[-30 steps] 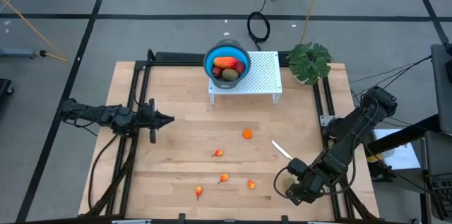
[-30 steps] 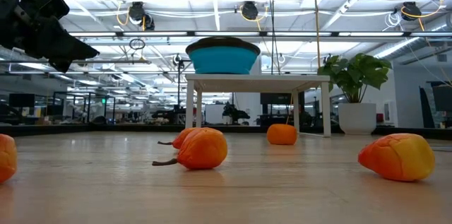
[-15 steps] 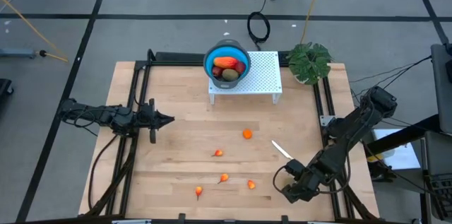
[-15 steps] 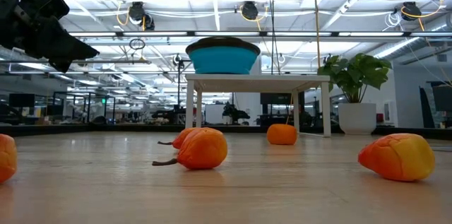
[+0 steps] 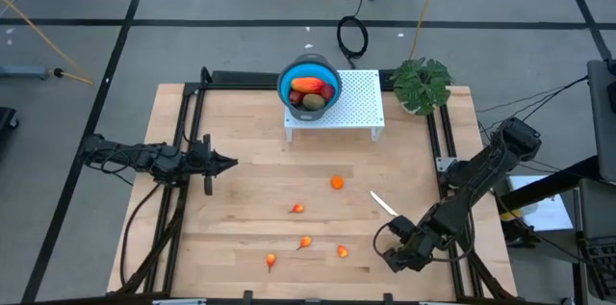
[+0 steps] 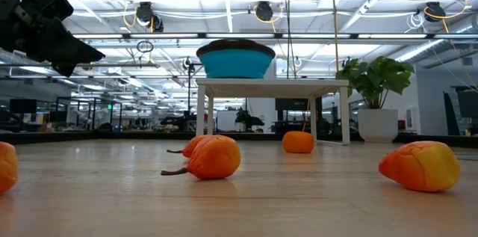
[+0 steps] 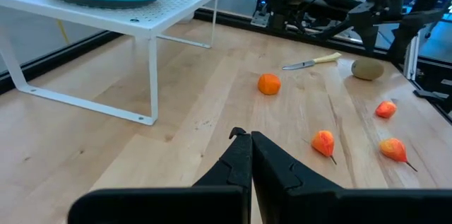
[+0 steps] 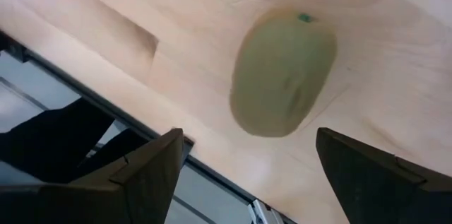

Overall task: Pick & Place Fruit
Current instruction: Put the kiwi into the blue strainer bowl on the shelf

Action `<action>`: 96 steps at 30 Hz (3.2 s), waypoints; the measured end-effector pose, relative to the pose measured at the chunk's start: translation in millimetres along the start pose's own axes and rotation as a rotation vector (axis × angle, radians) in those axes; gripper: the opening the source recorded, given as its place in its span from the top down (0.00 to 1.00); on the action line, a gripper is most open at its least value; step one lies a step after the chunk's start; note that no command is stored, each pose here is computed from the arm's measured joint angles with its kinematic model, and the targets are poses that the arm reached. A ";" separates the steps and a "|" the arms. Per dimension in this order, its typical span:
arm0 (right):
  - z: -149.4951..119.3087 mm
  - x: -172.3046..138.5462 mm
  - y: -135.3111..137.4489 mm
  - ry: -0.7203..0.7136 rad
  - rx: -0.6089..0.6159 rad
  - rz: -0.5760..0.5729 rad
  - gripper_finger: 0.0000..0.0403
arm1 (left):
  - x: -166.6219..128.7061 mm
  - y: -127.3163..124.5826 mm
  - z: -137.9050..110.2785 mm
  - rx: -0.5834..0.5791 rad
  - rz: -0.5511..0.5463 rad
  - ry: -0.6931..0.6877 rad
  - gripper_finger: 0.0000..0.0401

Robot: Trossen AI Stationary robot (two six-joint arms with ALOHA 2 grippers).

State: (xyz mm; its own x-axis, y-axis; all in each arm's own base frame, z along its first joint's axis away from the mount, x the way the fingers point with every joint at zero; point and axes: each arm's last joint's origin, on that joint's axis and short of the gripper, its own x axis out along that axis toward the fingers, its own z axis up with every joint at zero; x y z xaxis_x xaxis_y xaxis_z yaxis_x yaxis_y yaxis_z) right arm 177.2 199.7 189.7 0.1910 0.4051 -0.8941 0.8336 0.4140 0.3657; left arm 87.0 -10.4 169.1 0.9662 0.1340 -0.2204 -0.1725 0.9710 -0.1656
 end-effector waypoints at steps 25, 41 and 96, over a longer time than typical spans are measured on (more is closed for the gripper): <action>17.5 21.4 -20.7 -0.010 0.022 0.022 0.22 | 0.0 0.0 0.0 0.000 0.000 0.000 0.99; 21.9 28.4 -30.9 -0.009 0.052 0.012 0.26 | 0.0 0.1 0.0 0.016 0.003 -0.001 0.99; 48.5 -72.7 42.7 -0.923 -0.396 0.921 0.48 | -1.2 -3.5 15.0 -0.133 -0.045 -0.146 0.99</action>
State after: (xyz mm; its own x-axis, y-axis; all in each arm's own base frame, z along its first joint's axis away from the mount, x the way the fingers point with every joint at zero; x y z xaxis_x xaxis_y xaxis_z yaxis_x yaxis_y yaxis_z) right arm 224.0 148.4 257.8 0.9964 0.0359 -0.0768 0.0436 0.5598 0.8275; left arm 89.3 -11.0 184.4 0.9893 0.1281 -0.0696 -0.1432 0.9432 -0.2997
